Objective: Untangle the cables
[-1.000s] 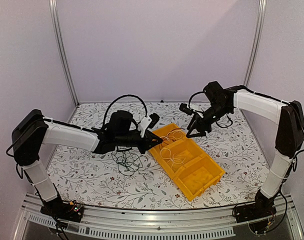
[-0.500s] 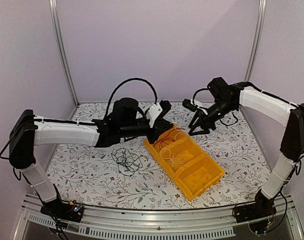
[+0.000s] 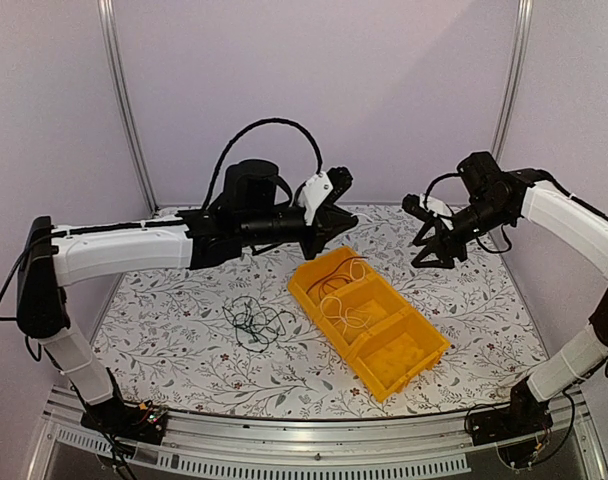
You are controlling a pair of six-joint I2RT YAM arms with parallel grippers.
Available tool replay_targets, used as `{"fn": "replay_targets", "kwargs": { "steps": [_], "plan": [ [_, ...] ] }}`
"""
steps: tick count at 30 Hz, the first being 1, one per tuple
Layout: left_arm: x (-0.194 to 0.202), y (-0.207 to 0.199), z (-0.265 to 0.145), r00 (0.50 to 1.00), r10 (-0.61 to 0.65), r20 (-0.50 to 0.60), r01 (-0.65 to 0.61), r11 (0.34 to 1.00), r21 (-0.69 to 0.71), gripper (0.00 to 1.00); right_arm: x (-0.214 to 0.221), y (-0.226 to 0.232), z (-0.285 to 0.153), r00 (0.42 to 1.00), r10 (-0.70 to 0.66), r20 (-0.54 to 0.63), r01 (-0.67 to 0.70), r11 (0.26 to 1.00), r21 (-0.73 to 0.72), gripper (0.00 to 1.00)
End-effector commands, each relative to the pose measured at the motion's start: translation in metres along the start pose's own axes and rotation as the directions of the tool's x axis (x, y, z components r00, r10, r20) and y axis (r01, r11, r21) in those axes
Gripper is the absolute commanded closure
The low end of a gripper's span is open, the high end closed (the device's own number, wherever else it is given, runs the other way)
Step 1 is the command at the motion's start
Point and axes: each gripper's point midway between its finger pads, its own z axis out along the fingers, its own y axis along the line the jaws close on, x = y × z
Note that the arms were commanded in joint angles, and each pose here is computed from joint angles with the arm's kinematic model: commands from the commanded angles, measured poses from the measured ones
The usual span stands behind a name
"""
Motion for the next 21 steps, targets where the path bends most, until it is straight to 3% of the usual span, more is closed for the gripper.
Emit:
{"fn": "replay_targets", "kwargs": {
  "steps": [1, 16, 21],
  "plan": [
    [0.002, -0.012, -0.005, 0.999, -0.054, 0.005, 0.053, 0.998, 0.02, 1.0, 0.007, -0.006, -0.005, 1.0, -0.016, 0.004, 0.016, 0.997, 0.077, 0.35],
    [0.08, -0.041, 0.019, 0.981, -0.164, -0.105, 0.177, 0.976, 0.125, 1.0, 0.045, 0.003, 0.009, 0.996, 0.074, -0.043, -0.069, 0.992, 0.103, 0.36],
    [0.091, -0.055, 0.008, 0.974, -0.175, -0.146, 0.195, 0.971, 0.138, 1.0, 0.048, 0.005, 0.006, 0.996, 0.078, -0.046, -0.073, 0.991, 0.113, 0.36]
  ]
}}
